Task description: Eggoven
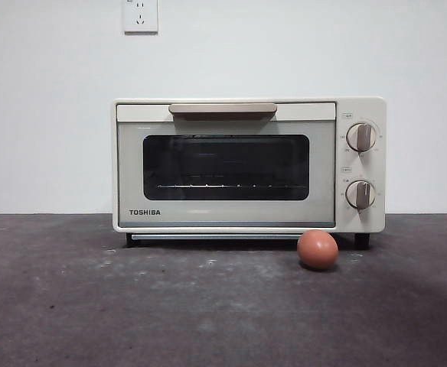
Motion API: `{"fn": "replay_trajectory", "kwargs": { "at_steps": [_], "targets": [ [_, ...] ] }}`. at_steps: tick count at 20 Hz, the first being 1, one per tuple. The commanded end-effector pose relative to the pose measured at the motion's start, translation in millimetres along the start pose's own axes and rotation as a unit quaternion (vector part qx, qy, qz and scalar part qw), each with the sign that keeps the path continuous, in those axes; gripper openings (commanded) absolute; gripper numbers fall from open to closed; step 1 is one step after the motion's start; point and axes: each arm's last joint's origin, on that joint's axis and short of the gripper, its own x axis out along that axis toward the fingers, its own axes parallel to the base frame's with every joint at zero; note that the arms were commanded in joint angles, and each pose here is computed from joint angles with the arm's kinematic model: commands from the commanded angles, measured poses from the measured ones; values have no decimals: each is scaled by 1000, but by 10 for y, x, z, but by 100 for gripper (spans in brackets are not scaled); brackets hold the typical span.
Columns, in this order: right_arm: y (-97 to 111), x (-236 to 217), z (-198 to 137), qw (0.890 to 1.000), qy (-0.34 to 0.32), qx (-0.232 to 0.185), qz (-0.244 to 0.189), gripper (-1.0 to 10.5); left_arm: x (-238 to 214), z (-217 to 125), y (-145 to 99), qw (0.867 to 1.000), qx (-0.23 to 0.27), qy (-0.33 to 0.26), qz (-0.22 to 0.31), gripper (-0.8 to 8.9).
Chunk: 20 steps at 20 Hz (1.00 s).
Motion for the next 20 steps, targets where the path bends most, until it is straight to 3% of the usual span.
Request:
{"fn": "replay_trajectory", "kwargs": {
  "at_steps": [1, 6, 9, 12, 20],
  "targets": [
    [64, -67, 176, 1000, 11, 16, -1, 5, -68, 170, -106, 1000, 5, 1, -12, 7],
    [188, -129, 449, 997, 69, 12, 35, 5, -87, 407, -260, 998, 25, 43, -49, 7],
    [257, -129, 579, 990, 126, -2, 66, 5, -64, 553, -348, 993, 39, 83, -71, 7],
    [319, -108, 669, 974, 194, -17, 113, 5, -32, 683, -426, 986, 61, 127, -93, 7],
    [459, -51, 811, 917, 329, -42, 222, 5, 45, 863, -552, 960, 90, 224, -140, 7]
  ]
}}
